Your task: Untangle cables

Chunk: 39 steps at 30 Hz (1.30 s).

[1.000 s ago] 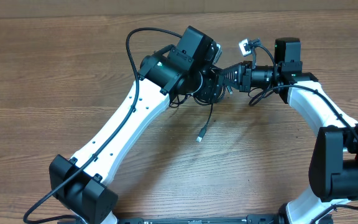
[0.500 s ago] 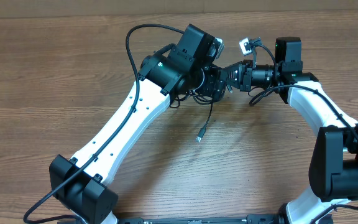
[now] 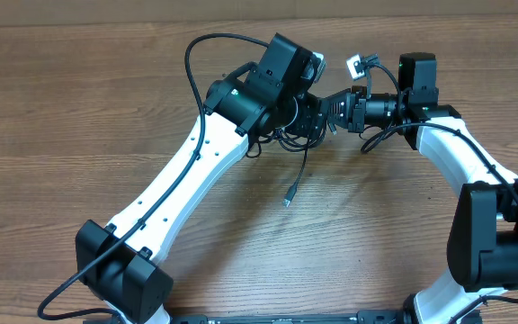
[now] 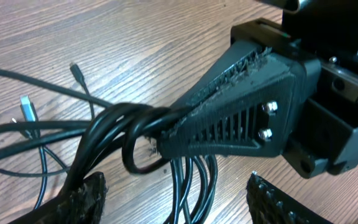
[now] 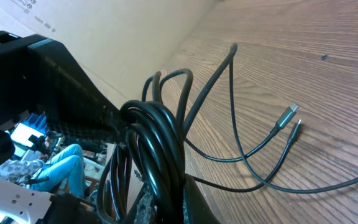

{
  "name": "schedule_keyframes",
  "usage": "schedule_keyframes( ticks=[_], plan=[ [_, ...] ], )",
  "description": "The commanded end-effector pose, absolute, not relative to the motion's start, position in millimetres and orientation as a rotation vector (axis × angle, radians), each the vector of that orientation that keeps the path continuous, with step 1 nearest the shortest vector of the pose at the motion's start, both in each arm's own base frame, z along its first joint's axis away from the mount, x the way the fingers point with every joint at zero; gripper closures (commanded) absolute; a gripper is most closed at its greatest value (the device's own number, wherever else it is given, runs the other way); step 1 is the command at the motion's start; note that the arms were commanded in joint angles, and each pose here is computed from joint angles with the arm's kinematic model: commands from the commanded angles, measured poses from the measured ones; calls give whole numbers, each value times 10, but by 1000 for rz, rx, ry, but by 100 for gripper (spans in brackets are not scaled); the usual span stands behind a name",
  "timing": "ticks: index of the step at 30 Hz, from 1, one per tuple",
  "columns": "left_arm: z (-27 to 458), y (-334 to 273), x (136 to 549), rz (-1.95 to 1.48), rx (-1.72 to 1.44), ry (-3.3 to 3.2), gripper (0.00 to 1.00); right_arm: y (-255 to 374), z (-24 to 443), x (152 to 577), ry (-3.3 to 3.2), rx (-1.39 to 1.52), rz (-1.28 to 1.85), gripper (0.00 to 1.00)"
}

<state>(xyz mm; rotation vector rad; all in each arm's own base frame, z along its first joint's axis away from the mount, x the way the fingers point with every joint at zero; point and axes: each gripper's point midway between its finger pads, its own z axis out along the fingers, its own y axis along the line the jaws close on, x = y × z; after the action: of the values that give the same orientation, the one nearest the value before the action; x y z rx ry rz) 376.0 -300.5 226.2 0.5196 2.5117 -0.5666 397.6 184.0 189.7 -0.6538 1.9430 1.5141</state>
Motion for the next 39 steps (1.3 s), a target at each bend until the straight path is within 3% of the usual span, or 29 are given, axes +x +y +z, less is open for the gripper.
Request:
schedule_keyframes(
  ticks=[1, 17, 39],
  plan=[
    [2281, -3012, 3881, -546, 496, 2487, 27, 1867, 2140, 3902, 1843, -731, 1581, 96],
    [2303, -3050, 3907, -559, 499, 2467, 34, 1870, 2159, 3883, 1832, -739, 1597, 96],
    [2148, -3025, 3871, -548, 497, 2502, 30, 1874, 2188, 3874, 1809, -757, 1602, 96]
  ],
)
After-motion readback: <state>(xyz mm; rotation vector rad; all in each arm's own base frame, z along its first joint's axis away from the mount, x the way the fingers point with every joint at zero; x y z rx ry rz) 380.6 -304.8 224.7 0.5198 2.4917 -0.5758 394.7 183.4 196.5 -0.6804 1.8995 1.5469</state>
